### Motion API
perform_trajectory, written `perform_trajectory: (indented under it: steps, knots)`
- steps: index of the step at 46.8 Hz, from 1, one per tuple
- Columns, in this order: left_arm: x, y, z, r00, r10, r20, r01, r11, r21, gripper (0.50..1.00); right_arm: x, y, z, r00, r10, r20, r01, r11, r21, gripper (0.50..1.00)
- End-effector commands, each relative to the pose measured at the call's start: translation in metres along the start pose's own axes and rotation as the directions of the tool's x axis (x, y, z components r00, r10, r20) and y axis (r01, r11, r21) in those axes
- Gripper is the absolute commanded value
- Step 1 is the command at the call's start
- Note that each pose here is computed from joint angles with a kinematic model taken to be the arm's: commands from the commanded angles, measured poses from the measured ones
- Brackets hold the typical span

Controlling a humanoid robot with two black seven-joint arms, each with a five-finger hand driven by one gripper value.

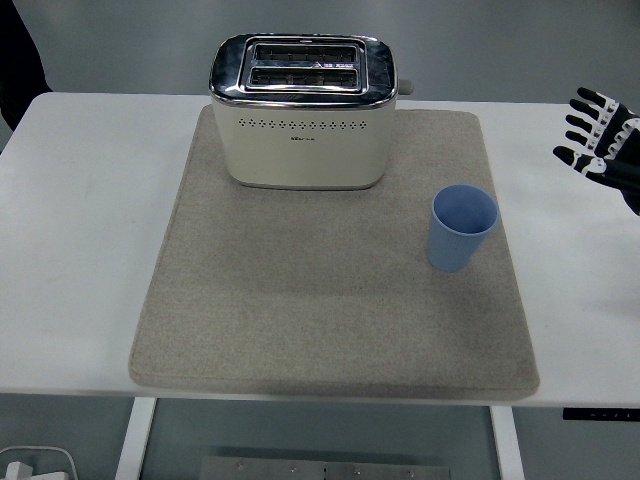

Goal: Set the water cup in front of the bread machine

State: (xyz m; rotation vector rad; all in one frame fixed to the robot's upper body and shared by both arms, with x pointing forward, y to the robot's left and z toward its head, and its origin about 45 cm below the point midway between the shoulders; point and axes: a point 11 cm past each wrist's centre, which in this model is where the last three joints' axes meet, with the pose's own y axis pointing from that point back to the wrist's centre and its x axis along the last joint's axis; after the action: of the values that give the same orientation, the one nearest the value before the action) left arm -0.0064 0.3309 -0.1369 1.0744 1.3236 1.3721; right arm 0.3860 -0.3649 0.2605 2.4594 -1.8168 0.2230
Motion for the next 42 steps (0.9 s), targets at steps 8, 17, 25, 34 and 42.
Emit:
perform_trajectory:
  steps: [8,17,25,34,42]
  knots:
    - [0.000,0.000,0.000,1.000,0.000,0.000,0.000,1.000,0.000,0.999,-0.007,0.030,0.025,0.994,-0.060,-0.089,0.057,0.998,-0.035,0.930]
    - [0.000,0.000,0.000,1.000,0.000,0.000,0.000,1.000,0.000,0.999,-0.017,0.049,0.043,0.988,-0.101,-0.114,0.097,0.994,-0.044,0.930]
    - [0.001,0.000,0.000,1.000,0.002,0.000,-0.002,1.000,0.000,0.999,-0.024,0.054,0.049,0.979,-0.139,-0.151,0.134,0.990,-0.045,0.930]
    - [0.000,0.000,0.000,1.000,0.000,0.001,0.000,1.000,0.000,0.999,-0.044,0.058,0.061,0.965,-0.188,-0.180,0.181,0.982,-0.056,0.930]
    - [0.000,0.000,0.000,1.000,0.000,0.000,0.000,1.000,0.000,0.999,-0.066,0.053,0.068,0.960,-0.221,-0.174,0.217,0.975,-0.043,0.930]
